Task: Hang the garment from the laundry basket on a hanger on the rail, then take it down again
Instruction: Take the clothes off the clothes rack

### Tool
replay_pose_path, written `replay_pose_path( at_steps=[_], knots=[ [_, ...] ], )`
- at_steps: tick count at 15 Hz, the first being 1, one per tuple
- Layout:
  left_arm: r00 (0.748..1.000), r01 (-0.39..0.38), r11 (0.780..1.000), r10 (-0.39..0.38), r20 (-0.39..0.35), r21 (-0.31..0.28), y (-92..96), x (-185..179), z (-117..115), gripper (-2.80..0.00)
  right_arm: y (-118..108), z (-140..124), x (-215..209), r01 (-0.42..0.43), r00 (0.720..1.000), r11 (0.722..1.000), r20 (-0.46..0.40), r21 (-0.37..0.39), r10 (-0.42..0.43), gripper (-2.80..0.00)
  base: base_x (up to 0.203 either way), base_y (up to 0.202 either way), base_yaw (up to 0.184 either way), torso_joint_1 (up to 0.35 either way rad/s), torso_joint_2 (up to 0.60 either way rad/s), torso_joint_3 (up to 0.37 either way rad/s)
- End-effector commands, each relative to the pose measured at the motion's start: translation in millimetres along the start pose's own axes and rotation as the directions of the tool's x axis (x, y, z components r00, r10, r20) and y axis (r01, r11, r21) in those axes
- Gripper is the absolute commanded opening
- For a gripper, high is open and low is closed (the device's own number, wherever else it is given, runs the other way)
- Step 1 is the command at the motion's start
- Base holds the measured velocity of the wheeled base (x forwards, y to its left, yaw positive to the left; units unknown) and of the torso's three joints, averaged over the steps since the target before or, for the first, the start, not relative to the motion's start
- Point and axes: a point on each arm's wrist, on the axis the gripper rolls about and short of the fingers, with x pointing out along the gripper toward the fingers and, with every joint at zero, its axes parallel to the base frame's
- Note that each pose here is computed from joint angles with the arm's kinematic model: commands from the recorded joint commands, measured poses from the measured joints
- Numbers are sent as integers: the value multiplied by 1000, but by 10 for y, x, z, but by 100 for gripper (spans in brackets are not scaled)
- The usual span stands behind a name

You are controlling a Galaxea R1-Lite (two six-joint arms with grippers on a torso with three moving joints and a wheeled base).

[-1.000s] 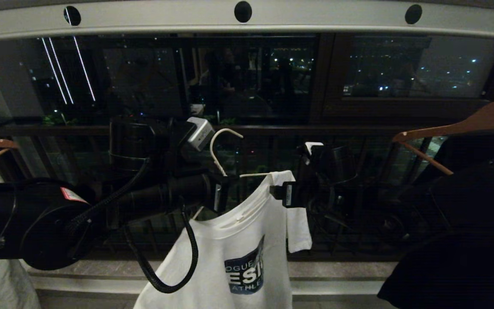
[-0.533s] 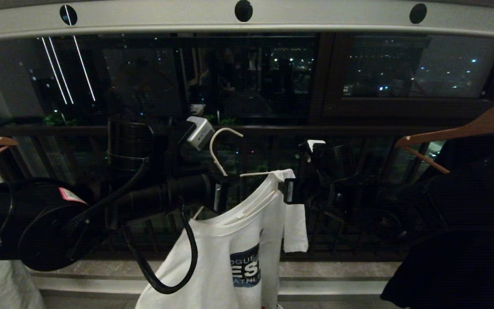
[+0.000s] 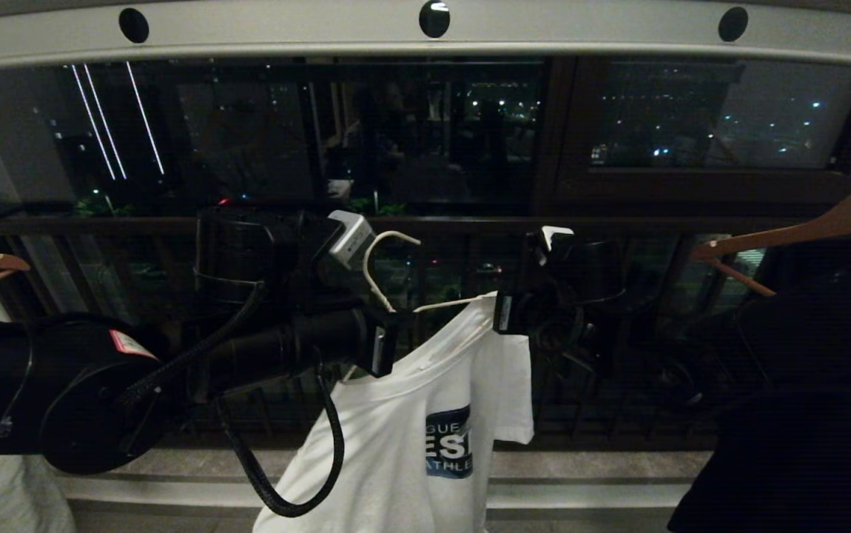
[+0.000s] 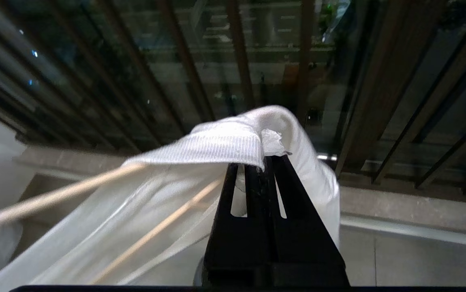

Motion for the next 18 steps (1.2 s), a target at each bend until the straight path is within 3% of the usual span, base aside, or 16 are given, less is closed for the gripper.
replay_pose_path(
  at_steps=[1,6,11,18],
  knots=[
    [1000,4,1000,-4,5,1,-10,-4,8,-280,-139,59,80,37,999,999,19,18,-37,-280,0,0,0,0,0,0],
    [1000,3,1000,-3,2,0,-8,5,1,-280,-465,163,251,117,992,992,45,44,-119,-280,0,0,0,0,0,0],
    [1000,3,1000,-3,2,-1,-7,9,-1,-280,-474,-14,389,127,992,991,0,31,-127,-280,0,0,0,0,0,0],
    [1000,-3,1000,4,25,-23,4,42,51,-280,295,-468,47,-61,991,996,-120,-65,53,-280,0,0,0,0,0,0]
  ],
)
